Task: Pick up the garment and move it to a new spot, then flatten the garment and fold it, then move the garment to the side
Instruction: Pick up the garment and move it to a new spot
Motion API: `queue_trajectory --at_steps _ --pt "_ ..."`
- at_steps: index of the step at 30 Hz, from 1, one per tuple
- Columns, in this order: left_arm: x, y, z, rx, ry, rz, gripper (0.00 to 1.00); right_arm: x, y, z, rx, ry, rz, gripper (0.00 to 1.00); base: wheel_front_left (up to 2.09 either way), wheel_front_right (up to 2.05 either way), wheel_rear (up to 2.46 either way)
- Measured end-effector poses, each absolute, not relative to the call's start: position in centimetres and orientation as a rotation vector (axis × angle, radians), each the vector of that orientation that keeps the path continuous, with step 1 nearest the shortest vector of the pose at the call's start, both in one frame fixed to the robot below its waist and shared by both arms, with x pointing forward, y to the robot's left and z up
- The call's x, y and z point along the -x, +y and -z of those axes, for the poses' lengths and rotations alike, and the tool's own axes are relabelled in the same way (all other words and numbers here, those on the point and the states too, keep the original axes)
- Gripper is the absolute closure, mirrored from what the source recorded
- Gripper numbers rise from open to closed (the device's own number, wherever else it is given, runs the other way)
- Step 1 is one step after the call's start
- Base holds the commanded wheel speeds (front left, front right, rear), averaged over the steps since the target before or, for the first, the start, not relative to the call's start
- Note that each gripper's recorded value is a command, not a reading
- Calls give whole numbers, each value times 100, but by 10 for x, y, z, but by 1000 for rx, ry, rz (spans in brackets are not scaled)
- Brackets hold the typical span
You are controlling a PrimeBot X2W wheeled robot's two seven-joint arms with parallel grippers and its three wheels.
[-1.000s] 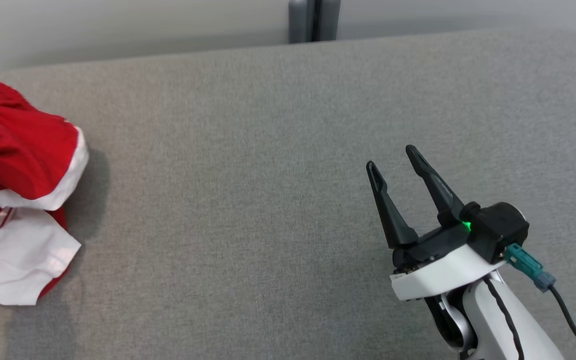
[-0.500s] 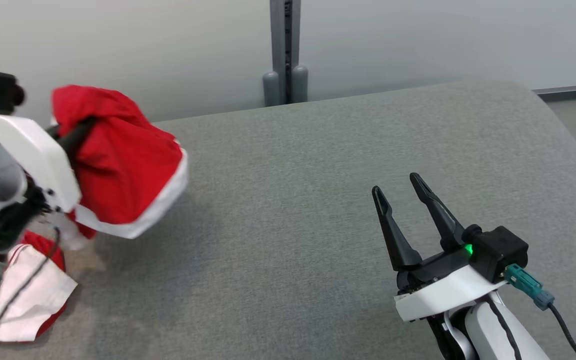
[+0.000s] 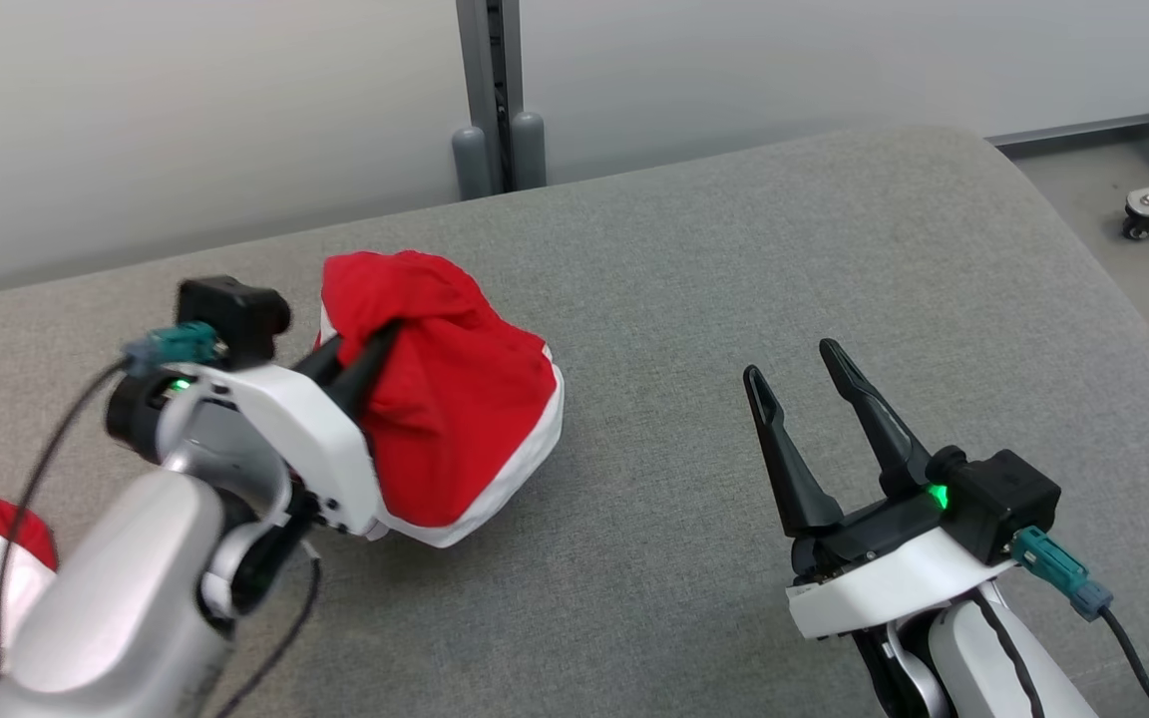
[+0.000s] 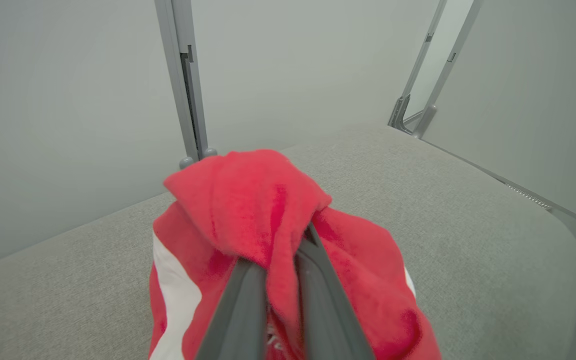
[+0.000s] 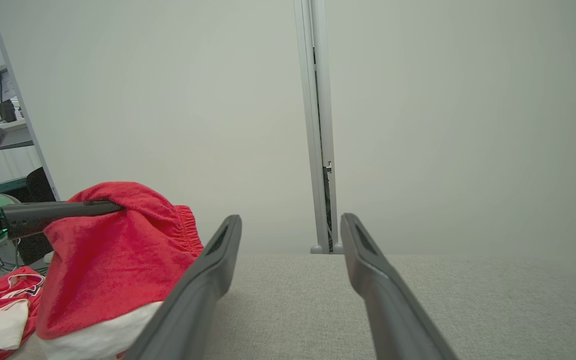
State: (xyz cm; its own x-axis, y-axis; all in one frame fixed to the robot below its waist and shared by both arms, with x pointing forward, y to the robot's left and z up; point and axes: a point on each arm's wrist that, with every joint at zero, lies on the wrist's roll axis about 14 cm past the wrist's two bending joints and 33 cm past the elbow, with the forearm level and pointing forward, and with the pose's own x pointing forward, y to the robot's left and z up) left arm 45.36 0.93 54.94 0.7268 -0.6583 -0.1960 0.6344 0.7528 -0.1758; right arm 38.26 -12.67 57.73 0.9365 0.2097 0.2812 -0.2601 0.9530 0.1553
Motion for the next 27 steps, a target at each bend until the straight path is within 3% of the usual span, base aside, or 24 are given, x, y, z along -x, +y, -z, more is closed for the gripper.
queue_trajectory --at_steps 9,10,11,27 --pt "-436 -28 -479 87 311 756 100 -388 -131 -566 -194 -235 -224 0 0 0 0" --pt "-432 -31 -472 88 326 759 64 -389 -131 -565 -194 -232 -224 0 0 0 0" --pt "-429 -33 -466 88 334 764 0 -389 -131 -565 -195 -231 -226 0 0 0 0" --pt "-432 13 -509 125 114 640 0 -389 -109 -567 -194 -232 -297 0 0 0 0"
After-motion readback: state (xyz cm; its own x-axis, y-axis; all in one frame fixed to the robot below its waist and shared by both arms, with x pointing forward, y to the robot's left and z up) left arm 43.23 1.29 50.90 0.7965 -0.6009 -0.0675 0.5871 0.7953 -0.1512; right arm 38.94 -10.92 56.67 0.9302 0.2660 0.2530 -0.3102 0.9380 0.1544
